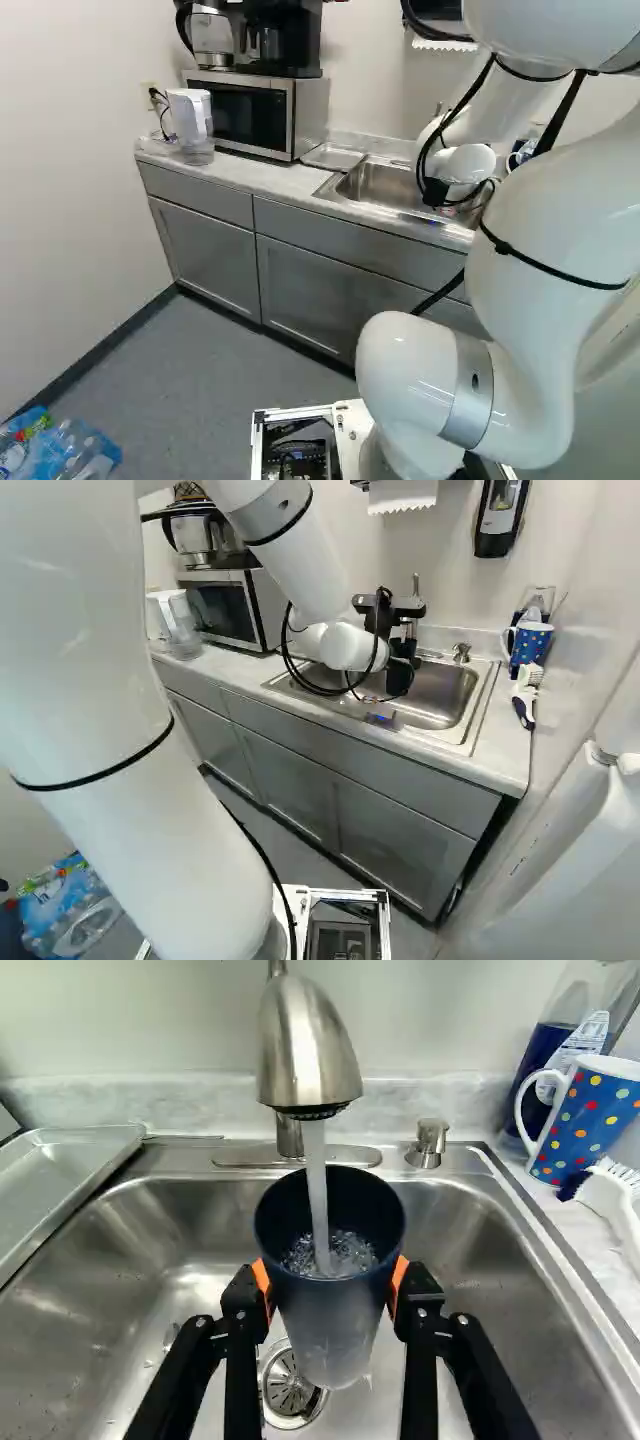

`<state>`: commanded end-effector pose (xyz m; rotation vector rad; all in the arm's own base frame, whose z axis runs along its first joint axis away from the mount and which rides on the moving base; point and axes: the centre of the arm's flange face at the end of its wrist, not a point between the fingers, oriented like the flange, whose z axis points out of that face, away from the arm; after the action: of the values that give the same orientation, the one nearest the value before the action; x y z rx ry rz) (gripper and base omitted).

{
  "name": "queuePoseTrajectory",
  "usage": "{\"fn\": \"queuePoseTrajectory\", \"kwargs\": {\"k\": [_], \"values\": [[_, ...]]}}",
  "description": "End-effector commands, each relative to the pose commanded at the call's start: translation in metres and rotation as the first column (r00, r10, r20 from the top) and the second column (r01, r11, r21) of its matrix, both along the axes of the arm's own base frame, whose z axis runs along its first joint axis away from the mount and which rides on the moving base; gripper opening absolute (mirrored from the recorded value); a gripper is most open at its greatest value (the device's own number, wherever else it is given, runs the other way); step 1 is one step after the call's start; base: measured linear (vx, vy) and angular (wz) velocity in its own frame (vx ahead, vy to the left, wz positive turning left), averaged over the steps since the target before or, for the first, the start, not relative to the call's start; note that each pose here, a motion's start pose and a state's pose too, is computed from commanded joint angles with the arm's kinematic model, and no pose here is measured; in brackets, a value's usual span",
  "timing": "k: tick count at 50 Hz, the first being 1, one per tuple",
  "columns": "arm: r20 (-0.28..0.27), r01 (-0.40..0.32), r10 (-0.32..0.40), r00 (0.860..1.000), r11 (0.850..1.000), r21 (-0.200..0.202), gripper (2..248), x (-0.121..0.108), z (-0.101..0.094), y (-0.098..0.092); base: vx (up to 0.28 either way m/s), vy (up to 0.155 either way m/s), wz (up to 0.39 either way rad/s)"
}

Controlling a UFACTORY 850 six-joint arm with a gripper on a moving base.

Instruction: Rinse the cup and place it in the tray

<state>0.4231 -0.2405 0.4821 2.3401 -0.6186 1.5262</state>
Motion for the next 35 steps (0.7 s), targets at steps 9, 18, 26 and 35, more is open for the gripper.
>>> {"fn": "queuePoseTrajectory", "kwargs": {"k": [9,18,26,35], "values": [[0.000,0.000,0.000,1.000,1.000,0.000,126,0.0000,0.0000,0.0000,0.000,0.000,0.000],[0.000,0.000,0.000,1.000,1.000,0.000,126,0.0000,0.0000,0.0000,0.000,0.000,0.000],[0.000,0.000,0.000,1.000,1.000,0.000,126,0.0000,0.0000,0.0000,0.000,0.000,0.000],[0.000,0.000,0.000,1.000,1.000,0.000,126,0.0000,0.0000,0.0000,0.000,0.000,0.000]]}}
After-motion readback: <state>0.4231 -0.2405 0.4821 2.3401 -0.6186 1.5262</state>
